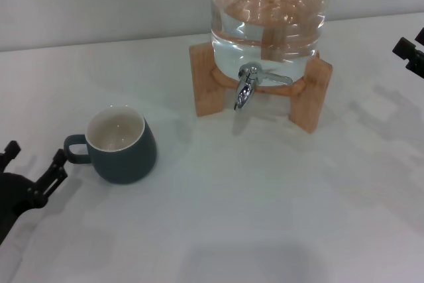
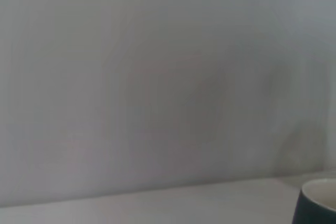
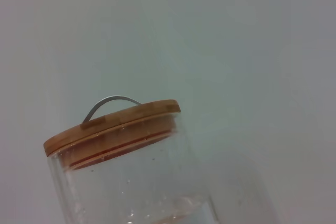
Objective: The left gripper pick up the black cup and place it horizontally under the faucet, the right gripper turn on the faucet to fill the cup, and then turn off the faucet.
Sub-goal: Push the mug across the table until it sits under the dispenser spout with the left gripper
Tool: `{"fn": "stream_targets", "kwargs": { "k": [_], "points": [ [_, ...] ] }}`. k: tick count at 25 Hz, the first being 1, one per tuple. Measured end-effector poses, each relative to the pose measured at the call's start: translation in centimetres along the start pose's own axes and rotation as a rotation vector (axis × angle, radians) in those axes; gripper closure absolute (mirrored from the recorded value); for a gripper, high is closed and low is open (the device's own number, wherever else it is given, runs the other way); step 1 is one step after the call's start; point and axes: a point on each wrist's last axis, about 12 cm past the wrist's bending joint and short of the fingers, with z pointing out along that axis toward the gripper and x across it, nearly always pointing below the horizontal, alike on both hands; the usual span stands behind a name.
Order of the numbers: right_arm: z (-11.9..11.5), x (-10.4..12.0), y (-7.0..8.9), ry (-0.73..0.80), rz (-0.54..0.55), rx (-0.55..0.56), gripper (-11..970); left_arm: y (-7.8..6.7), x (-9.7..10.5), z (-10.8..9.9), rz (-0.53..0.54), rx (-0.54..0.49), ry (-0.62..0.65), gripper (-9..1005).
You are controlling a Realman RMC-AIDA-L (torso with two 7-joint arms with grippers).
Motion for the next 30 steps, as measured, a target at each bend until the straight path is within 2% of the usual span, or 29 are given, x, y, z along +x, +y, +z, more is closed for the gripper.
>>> {"fn": "stream_targets", "kwargs": {
  "k": [10,30],
  "points": [
    [0.0,0.0,0.1,-0.002,0.002,-0.005,118,-0.2,-0.2,1.7,0.008,0.027,0.039,134],
    [0.2,-0.2,0.1,-0.01,-0.002,-0.007,117,-0.1,-0.1,2.7,0.004,0.017,0.075,141]
  ]
}}
